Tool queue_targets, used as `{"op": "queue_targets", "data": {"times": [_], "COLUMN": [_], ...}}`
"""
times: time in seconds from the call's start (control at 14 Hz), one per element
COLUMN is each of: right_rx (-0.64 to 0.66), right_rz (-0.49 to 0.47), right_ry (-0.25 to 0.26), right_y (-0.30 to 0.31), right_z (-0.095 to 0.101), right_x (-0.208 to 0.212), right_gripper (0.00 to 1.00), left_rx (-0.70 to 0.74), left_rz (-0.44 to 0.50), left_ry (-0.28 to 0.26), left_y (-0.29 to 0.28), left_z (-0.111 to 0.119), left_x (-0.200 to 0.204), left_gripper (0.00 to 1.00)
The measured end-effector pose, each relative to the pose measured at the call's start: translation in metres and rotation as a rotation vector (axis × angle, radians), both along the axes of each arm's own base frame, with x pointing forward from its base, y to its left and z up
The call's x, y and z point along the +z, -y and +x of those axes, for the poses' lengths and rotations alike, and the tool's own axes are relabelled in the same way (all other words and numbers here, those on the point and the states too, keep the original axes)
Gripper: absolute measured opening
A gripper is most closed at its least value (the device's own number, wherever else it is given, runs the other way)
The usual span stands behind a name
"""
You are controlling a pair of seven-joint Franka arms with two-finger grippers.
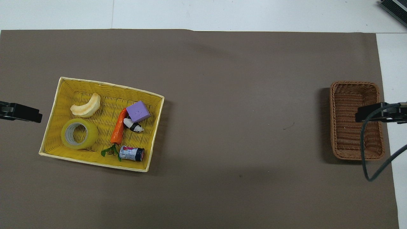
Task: Move tape to another basket
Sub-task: 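Reach the left gripper into the yellow basket and grasp the tape roll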
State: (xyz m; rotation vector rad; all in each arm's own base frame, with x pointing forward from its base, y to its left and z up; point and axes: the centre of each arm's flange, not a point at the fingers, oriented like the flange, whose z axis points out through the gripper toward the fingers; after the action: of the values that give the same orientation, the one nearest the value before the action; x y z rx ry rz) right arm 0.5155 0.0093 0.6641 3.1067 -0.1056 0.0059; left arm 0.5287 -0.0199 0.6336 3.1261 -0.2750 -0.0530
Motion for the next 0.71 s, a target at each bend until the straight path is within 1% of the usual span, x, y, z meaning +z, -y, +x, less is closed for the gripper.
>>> {"op": "queue_targets", "data": {"times": [0.29, 0.43, 0.71], "right_rx": [0.0, 0.0, 0.0], "right_rz": [0.0, 0.0, 0.0], "right_ry": [-0.001, -0.001, -0.002], "right_y": [0.0, 0.0, 0.0], "right_z": [0.0, 0.0, 0.0], "right_x": [0.0, 0.0, -0.001], "right_gripper": [1.0, 1.0, 1.0], "left_rx": [-0.006, -0.013, -0.031], "left_rz": [0.0, -0.001, -0.004], "left_ry": [-0.005, -0.015, -0.014], "left_y": [-0.002, -0.006, -0.025], "left_z": [-0.001, -0.002, 0.002], "left_x": [-0.002, -0.008, -0.041], "left_gripper": [1.0, 1.0, 1.0]}}
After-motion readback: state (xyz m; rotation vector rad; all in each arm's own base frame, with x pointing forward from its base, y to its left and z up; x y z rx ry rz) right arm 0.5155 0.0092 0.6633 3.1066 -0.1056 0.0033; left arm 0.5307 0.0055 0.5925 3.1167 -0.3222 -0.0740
